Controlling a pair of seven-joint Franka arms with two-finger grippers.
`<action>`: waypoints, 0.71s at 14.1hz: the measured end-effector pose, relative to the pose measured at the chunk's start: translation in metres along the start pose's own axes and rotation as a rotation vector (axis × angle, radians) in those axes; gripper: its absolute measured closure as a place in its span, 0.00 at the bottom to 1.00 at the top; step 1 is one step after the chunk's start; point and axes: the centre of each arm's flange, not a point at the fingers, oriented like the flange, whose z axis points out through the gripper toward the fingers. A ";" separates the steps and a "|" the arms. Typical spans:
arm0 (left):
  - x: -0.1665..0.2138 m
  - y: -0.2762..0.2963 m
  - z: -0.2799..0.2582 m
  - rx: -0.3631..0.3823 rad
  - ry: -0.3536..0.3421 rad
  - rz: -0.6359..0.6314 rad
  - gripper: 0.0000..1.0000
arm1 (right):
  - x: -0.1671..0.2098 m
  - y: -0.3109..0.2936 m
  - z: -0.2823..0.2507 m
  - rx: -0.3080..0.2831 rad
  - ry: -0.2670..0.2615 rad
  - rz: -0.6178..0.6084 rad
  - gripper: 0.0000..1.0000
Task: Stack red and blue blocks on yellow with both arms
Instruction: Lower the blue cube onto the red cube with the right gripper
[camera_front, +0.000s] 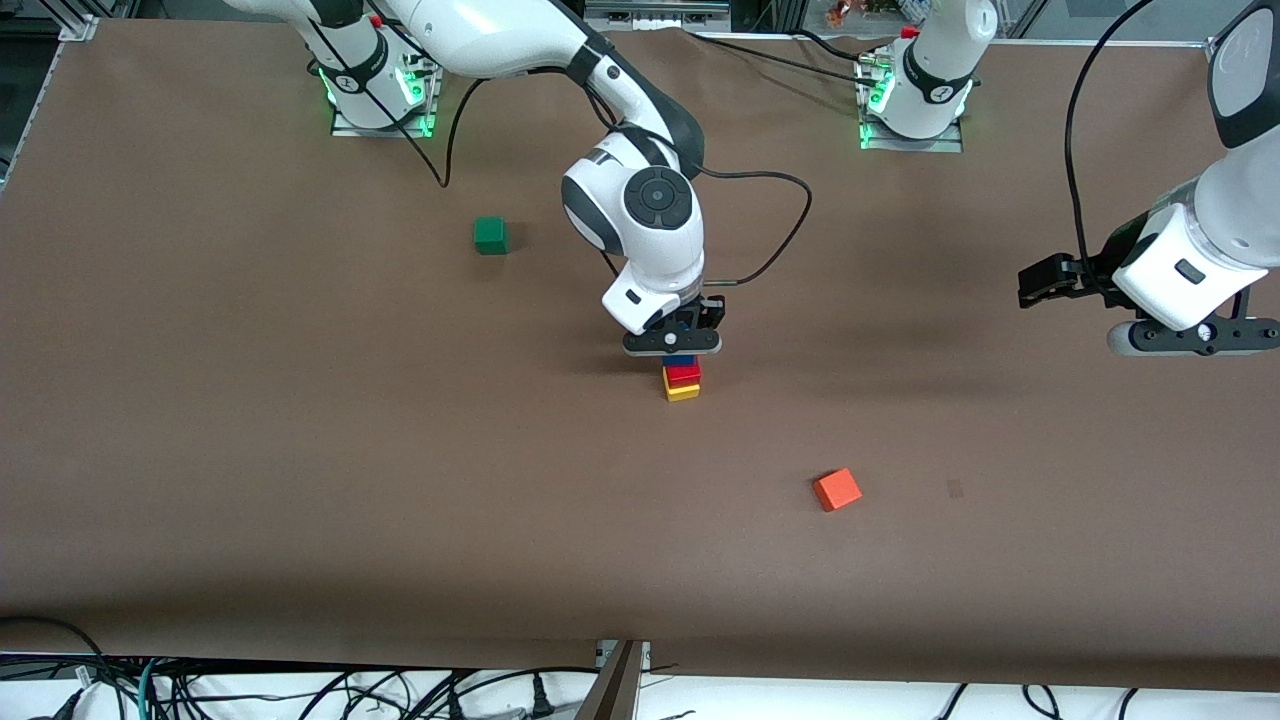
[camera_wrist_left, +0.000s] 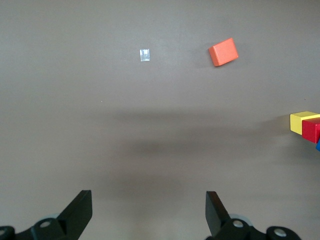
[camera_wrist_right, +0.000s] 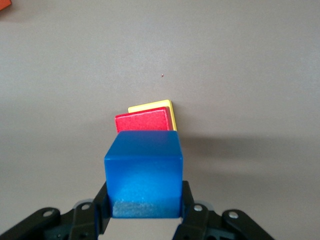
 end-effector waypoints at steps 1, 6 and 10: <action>0.000 0.000 0.000 0.000 0.000 -0.002 0.00 | 0.000 0.000 0.000 0.001 0.001 0.000 0.45; 0.000 0.001 0.000 0.000 0.000 -0.004 0.00 | 0.000 0.000 0.000 0.003 0.003 0.000 0.44; 0.000 0.001 0.000 0.000 0.000 -0.005 0.00 | 0.001 -0.001 -0.001 0.008 0.008 0.000 0.44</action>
